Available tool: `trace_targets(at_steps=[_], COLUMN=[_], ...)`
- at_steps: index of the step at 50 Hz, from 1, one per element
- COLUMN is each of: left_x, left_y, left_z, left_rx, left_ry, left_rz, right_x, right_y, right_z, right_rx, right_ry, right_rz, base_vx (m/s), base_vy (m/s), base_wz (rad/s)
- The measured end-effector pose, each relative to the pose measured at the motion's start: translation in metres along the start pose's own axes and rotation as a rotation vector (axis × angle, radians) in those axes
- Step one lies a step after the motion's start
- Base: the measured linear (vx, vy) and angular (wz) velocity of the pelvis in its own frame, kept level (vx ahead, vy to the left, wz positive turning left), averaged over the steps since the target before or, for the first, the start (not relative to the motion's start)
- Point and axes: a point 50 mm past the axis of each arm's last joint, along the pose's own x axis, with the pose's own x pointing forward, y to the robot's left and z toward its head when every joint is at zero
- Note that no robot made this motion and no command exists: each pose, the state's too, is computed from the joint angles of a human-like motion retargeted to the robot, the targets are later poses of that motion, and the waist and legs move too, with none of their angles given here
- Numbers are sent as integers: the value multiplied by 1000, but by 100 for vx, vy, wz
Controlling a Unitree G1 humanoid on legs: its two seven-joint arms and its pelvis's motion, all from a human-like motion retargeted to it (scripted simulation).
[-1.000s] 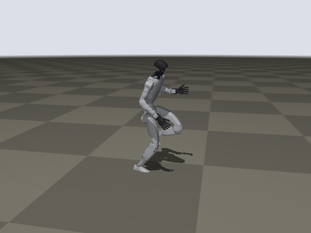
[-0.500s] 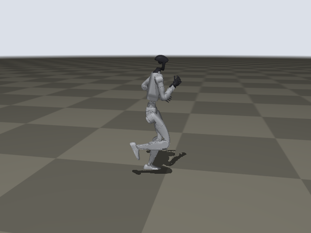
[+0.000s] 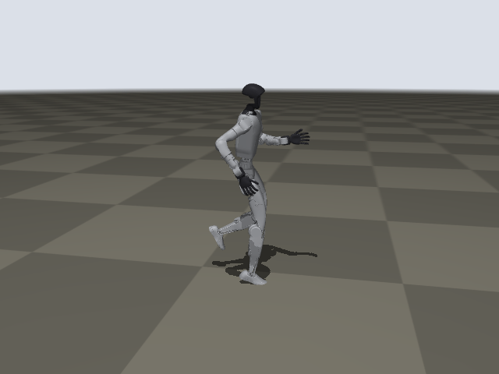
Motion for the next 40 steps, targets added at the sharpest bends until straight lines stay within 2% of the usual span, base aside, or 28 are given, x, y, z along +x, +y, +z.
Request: trace_targets(at_steps=[2,4,7,10,14,18,21,23,25,29,32,35,37,40], left_x=[-13,-22,-37,-66,-107,-141,-168,-180,-161,-144,-85,5,35,44], left_y=[17,39,82,113,154,193,203,200,197,178,137,49,-5,-31], left_z=[-7,4,21,25,27,16,13,11,-12,-28,-21,22,64,100], left_rx=[2,-13,-45,2,176,319,361,392,425,492,394,265,215,193], left_ry=[50,15,-27,20,195,370,469,512,524,497,250,-146,-379,-544], left_rz=[60,147,295,321,294,368,441,444,382,259,251,106,3,-70], right_x=[20,56,90,40,-81,-188,-226,-222,-200,-130,-85,-41,-35,-56], right_y=[2,16,70,149,224,255,263,263,250,238,223,171,129,80], right_z=[13,56,191,315,380,377,352,336,328,306,298,282,254,212], right_rx=[-54,-66,-99,-178,-198,-302,-299,-239,-197,-177,-202,-184,-159,-265], right_ry=[-35,-187,-593,-1060,-1581,-2013,-2188,-2149,-2050,-1740,-1596,-1431,-1341,-1220], right_rz=[-55,-146,-187,15,271,463,617,721,754,636,401,153,90,112], base_vx=[91,74,69,101,124,127,132,132,127,110,76,71,96,115], base_vy=[-22,-16,-2,6,13,21,26,27,23,21,10,2,5,4], base_wz=[-98,-156,-227,-130,-11,-14,-21,13,39,-22,57,180,126,4])
